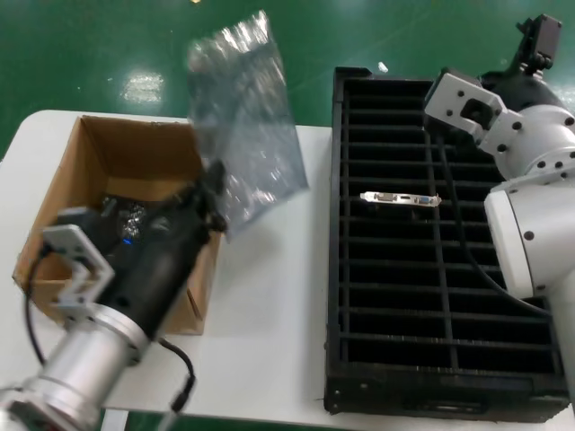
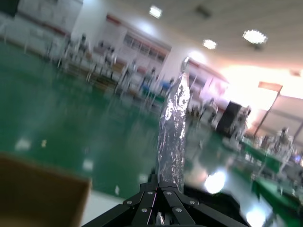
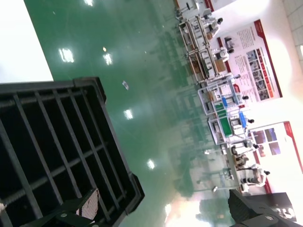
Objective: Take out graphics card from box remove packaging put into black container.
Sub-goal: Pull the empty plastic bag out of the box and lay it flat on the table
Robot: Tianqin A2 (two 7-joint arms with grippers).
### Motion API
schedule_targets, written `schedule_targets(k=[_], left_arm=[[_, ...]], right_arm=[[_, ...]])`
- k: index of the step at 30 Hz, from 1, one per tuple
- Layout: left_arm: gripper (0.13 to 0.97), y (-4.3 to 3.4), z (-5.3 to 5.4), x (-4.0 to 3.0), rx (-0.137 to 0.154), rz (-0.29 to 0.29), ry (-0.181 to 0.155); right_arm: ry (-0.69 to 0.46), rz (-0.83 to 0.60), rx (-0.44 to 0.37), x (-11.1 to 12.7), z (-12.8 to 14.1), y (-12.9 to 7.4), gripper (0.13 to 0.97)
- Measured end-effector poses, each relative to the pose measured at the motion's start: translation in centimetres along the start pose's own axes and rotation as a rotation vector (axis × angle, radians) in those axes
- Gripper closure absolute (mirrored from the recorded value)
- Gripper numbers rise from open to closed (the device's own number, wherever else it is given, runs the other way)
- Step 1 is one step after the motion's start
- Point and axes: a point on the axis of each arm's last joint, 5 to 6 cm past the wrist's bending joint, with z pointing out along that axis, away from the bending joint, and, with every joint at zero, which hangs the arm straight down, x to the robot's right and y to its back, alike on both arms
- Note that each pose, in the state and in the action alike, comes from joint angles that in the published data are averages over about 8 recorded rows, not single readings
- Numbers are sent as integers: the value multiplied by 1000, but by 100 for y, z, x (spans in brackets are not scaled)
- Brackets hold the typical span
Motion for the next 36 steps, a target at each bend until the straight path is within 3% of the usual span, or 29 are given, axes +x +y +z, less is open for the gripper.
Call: schedule_targets(k=[6, 12, 21, 29, 36], left_arm=[[957, 278, 54, 90, -137, 12, -53], [957, 468, 112, 146, -203, 38, -87], [957, 665, 291, 189, -247, 45, -120], [957, 822, 570, 161, -267, 27, -155], [956, 878, 797, 123, -267, 22, -162]], right_arm=[[11, -28, -29, -37, -5, 42, 152], [16, -55, -50, -84, -1, 57, 133], [9, -83, -68, -168, -10, 59, 130], [-4, -65, -72, -190, -36, 89, 130], [-12, -52, -79, -211, -59, 121, 130]])
